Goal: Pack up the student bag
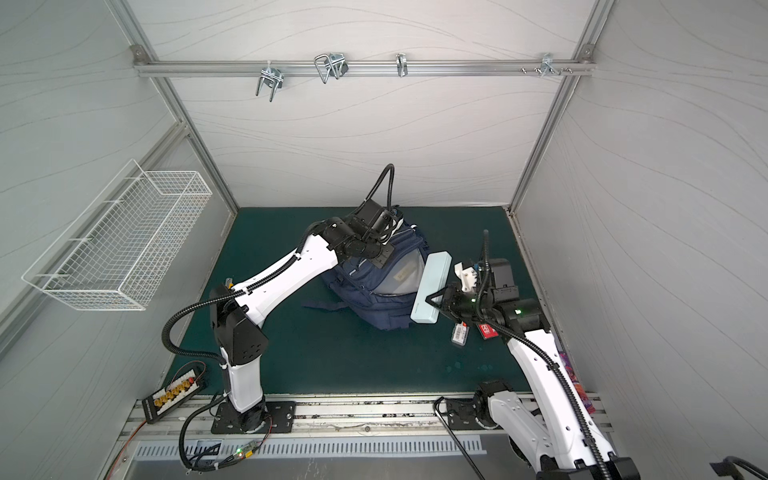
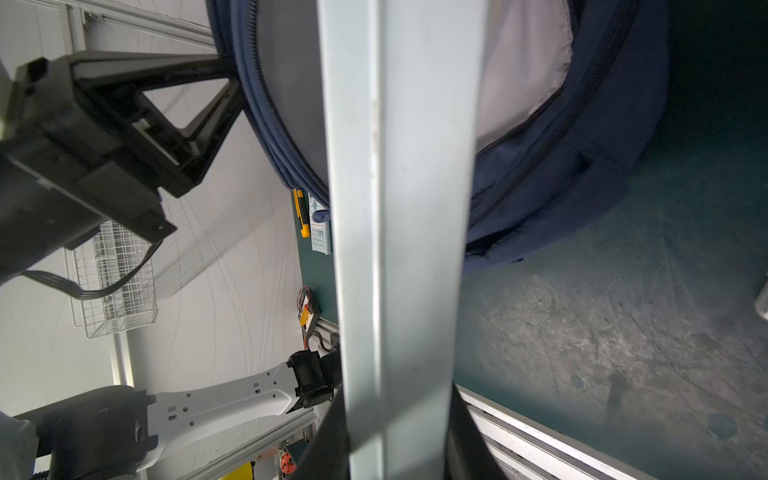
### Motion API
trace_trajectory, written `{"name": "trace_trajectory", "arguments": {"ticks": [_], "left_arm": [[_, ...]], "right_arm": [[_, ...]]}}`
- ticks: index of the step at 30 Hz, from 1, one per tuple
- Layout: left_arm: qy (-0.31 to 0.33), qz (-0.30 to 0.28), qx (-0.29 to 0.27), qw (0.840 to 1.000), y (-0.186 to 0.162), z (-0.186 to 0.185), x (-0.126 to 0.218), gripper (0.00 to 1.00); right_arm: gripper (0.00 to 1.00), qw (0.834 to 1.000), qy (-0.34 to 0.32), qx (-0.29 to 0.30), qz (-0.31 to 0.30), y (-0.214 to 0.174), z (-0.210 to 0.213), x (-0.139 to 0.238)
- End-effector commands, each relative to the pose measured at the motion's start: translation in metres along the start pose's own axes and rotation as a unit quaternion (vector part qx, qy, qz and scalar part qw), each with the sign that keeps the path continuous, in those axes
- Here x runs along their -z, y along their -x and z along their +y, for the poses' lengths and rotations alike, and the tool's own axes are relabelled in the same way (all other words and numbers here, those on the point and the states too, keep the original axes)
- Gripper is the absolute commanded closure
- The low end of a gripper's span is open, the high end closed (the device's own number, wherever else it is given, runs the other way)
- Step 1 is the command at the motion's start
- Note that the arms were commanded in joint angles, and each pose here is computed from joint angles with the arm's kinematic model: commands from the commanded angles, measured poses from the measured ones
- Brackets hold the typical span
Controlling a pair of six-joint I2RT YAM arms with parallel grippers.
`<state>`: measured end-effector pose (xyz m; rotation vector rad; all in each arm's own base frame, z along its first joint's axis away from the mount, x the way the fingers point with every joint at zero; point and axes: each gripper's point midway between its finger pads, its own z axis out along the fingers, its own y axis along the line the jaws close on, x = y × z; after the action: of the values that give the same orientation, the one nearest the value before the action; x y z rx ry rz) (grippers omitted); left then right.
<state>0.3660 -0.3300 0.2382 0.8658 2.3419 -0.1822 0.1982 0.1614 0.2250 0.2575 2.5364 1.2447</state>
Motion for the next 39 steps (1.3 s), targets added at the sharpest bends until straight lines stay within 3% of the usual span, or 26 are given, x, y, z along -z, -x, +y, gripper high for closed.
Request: {"name": "trace_trajectory", "arguments": {"ticks": [1,9,21,28,30,34,36,39], "left_arm": [[-0.047,-0.120,0.016,0.992,0.045,-0.005,0.046,1.00],[-0.137,-0.216,0.081,0.963,0.032,0.001,0.068,1.00],[-0.201,-0.245,0.097,0.944,0.038,-0.014,0.088,1.00],[-0.224,-0.255,0.109,0.934,0.041,-0.019,0.093,1.00],[-0.232,-0.249,0.115,0.933,0.040,-0.022,0.091,1.00],[-0.228,-0.240,0.120,0.936,0.030,-0.021,0.082,1.00],[-0.223,-0.233,0.122,0.939,0.024,-0.020,0.077,1.00],[-0.218,-0.224,0.125,0.942,0.015,-0.016,0.069,1.00]], "right_arm": [[0.95,0.999,0.044,0.007,0.000,0.007,0.014,-0.008],[0.95,0.997,0.078,-0.004,0.009,0.035,0.011,-0.050],[0.96,0.994,0.081,0.057,0.050,0.046,0.044,-0.166],[0.95,0.992,0.083,0.033,0.088,0.043,0.041,-0.228],[0.87,0.993,0.079,0.016,0.087,0.044,0.032,-0.239],[0.48,0.994,0.052,-0.006,0.093,0.040,0.008,-0.249],[0.39,0.996,0.029,-0.002,0.088,0.039,0.000,-0.242],[0.33,0.997,-0.028,0.002,0.065,0.044,-0.017,-0.217]]}}
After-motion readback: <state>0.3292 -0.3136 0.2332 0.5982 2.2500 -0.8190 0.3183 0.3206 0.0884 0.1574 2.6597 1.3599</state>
